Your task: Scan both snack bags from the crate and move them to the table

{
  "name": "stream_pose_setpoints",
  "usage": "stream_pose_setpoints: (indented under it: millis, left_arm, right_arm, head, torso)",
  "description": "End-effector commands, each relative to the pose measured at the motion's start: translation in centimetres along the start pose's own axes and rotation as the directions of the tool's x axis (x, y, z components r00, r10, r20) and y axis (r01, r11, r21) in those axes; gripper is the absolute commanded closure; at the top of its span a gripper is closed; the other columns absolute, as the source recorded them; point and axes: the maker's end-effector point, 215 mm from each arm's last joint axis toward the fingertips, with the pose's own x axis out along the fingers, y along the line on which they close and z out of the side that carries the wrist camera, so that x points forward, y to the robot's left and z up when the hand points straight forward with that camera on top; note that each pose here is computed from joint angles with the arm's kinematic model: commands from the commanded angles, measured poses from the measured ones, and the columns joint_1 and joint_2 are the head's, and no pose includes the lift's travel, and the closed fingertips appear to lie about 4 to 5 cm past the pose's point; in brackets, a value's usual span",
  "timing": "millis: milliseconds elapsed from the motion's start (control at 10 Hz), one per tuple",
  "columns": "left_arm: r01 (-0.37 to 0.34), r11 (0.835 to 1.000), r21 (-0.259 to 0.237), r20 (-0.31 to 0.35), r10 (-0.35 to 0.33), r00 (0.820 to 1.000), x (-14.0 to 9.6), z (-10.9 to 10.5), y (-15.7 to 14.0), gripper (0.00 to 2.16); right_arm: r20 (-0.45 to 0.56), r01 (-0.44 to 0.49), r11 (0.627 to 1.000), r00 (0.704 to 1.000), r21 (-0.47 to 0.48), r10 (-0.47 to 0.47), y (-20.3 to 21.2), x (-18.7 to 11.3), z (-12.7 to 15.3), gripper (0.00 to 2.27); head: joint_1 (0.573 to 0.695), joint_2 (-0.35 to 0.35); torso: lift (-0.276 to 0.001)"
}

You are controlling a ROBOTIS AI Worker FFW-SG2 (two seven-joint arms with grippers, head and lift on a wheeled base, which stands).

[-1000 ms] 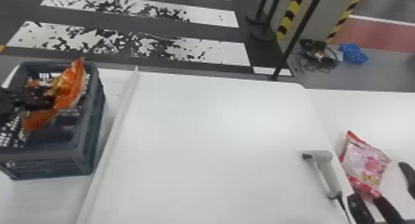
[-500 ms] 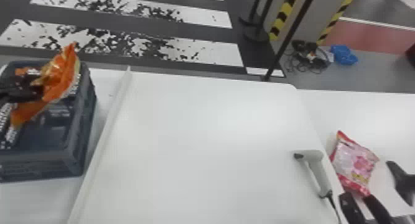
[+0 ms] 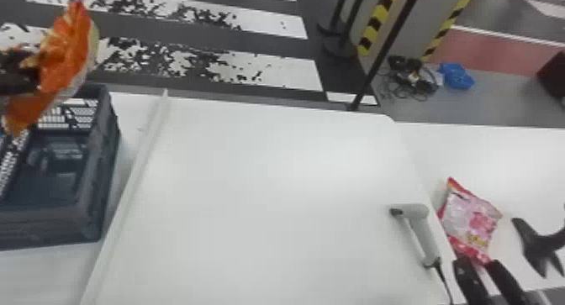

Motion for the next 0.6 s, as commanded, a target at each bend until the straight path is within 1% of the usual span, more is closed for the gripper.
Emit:
stream_pose_setpoints:
  millis: [0,100,300,400,500]
  left_arm:
    - [0.015,1.0,-0.006,0.065,-0.014,0.998,0.9,2.7,-0.5,2.13]
    - [0.048,0.999,-0.009,0.1,-0.047,0.994,2.0,4.3,-1.7,2.13]
    - [0.123,0.992,-0.002,0.16,-0.121,0.98,4.5,7.0,-5.0,2.13]
    - [0.164,0.987,-0.007,0.184,-0.16,0.97,5.8,8.0,-6.8,2.13]
    - [0.194,0.981,-0.003,0.188,-0.19,0.964,7.4,8.1,-8.7,2.13]
  right_arm:
    - [0.0,-0.012,1.0,1.0,-0.005,0.012,0.6,0.2,0.5,0.13]
    - [0.001,-0.015,1.0,1.0,-0.007,0.015,0.7,0.2,0.6,0.13]
    - [0.0,-0.013,1.0,1.0,-0.01,0.013,0.6,0.0,0.7,0.13]
    - [-0.003,-0.01,1.0,1.0,-0.01,0.01,0.5,-0.1,0.7,0.13]
    - [-0.004,-0.009,1.0,1.0,-0.009,0.009,0.4,-0.2,0.6,0.13]
  head:
    - [0.695,-0.264]
    - [0.695,-0.278]
    - [0.695,-0.321]
    - [0.695,-0.35]
    - [0.695,-0.35]
  torso:
    - [-0.087]
    - [-0.087]
    - [-0.087]
    - [-0.087]
    - [-0.087]
